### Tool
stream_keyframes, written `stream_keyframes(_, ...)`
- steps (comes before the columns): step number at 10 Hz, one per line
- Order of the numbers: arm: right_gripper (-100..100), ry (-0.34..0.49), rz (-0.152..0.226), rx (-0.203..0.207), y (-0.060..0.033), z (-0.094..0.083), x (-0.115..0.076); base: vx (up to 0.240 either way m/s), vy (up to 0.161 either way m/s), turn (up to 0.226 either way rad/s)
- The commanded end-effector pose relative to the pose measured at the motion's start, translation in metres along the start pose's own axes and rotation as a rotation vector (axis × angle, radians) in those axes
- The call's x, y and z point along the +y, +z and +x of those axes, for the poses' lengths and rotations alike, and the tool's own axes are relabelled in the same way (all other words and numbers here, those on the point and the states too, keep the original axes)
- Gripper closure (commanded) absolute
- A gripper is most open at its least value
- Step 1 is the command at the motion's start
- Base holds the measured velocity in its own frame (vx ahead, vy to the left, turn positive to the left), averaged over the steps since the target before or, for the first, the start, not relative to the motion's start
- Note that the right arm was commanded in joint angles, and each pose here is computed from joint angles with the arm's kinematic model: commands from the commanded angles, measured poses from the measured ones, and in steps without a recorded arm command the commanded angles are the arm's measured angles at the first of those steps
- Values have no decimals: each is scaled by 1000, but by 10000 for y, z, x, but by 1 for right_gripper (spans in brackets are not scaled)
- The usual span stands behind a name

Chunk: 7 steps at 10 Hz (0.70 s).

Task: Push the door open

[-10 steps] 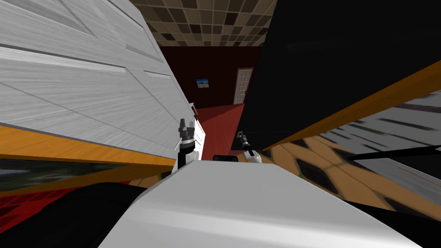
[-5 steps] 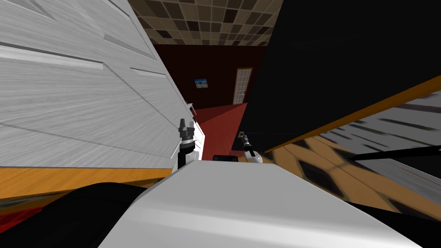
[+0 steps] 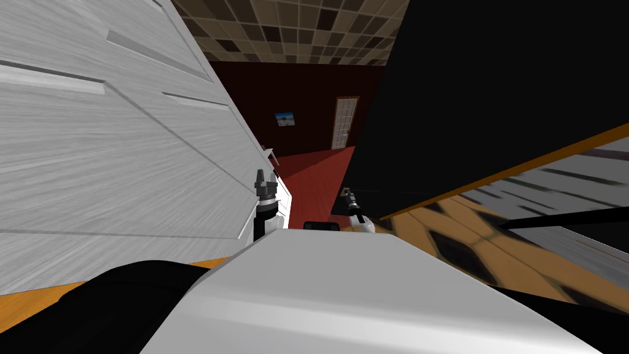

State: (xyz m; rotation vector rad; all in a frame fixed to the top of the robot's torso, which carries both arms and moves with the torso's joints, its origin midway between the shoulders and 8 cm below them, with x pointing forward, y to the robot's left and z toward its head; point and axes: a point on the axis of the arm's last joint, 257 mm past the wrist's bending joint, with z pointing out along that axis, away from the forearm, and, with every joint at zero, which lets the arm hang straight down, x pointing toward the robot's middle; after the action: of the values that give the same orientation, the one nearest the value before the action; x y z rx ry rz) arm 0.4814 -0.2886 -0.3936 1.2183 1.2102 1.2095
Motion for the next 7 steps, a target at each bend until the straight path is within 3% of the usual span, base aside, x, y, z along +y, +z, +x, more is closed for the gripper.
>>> stream_keyframes(1,100,-6,-7,-43,-15,-211,30,125,89,-52)
stream_keyframes(2,100,-6,-7,-43,-15,-211,30,151,91,-64)
stream_keyframes(7,100,-6,-8,-120,-59,-483,30,180,82,-54)
